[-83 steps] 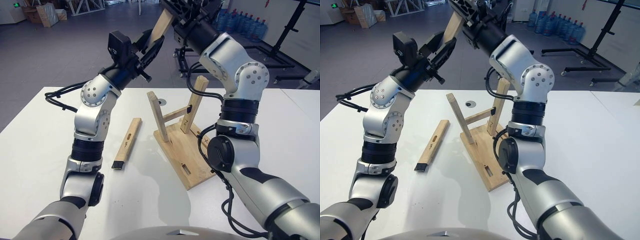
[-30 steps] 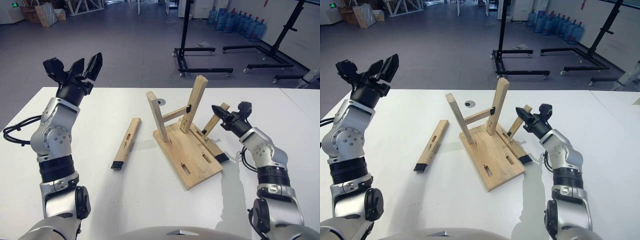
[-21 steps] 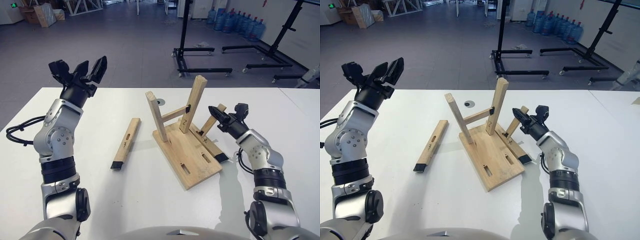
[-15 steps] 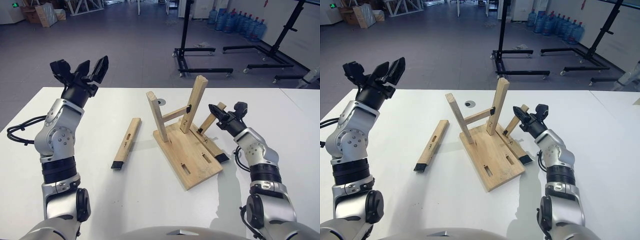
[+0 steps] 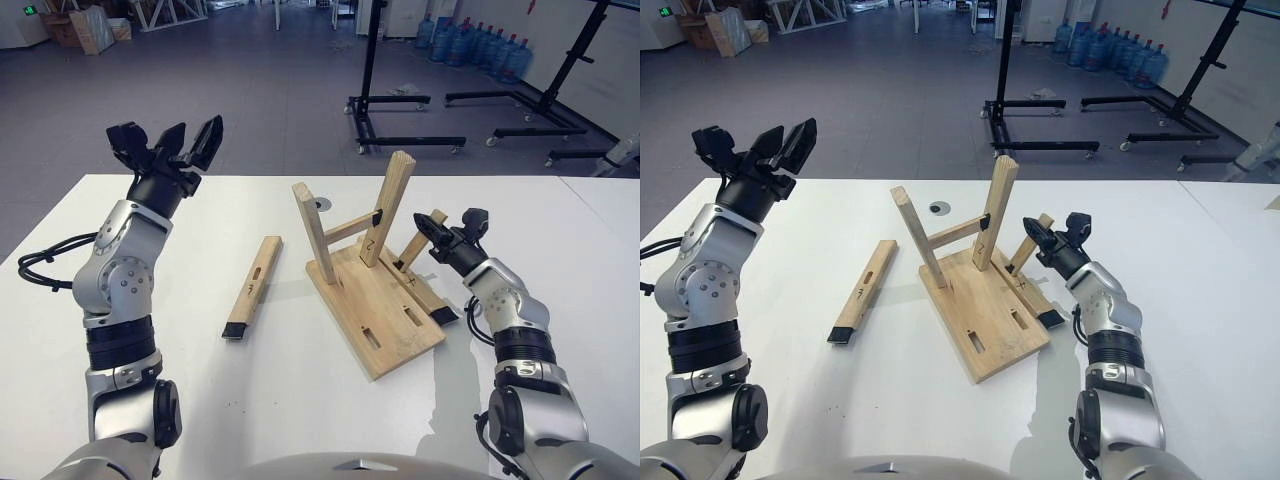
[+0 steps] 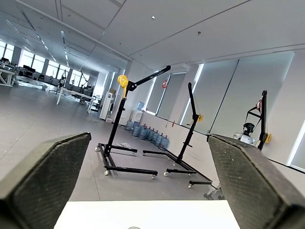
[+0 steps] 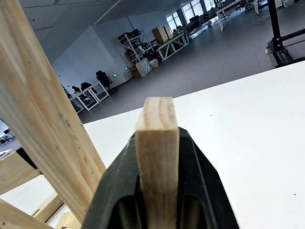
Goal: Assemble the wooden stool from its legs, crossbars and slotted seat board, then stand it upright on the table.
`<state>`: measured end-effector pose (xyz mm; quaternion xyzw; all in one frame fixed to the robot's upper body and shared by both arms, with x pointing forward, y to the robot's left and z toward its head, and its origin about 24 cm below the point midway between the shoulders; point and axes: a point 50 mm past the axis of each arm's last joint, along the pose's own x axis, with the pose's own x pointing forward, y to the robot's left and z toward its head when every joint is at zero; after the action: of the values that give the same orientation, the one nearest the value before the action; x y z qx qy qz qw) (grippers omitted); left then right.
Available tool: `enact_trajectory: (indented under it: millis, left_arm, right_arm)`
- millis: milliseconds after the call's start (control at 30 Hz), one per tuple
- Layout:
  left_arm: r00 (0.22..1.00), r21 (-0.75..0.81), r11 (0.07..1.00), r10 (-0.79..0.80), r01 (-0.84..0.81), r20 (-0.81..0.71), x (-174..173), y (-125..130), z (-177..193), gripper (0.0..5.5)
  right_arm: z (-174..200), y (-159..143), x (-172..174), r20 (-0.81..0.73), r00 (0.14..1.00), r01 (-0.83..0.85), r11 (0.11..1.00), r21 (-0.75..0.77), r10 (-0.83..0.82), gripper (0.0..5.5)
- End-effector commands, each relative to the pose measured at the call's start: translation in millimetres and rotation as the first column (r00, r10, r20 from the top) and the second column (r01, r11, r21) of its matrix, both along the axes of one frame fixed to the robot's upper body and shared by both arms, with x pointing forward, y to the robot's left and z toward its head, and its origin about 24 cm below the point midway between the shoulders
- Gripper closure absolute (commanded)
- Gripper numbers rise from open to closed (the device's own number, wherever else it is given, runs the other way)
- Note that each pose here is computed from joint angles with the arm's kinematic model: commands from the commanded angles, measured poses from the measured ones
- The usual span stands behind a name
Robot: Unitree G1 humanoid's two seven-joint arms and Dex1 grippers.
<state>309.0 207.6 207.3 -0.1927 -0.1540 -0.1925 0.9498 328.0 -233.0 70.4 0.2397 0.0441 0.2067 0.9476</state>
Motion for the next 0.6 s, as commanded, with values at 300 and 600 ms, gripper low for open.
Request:
enact_trajectory:
  millis: [300, 600]
  left_arm:
    - [1.000, 0.040, 0.999, 0.000, 0.000, -0.007, -1, -1, -6, 1.03]
    - [1.000, 0.051, 0.999, -0.008, 0.007, 0.005, -1, -6, -6, 1.03]
  right_arm:
    - [-18, 1, -9, -0.020, 1.000, -0.002, 0.992, -0.128, 0.000, 5.11]
    - [-34, 1, -22, -0.016, 0.999, 0.025, 0.982, -0.185, -0.029, 5.11]
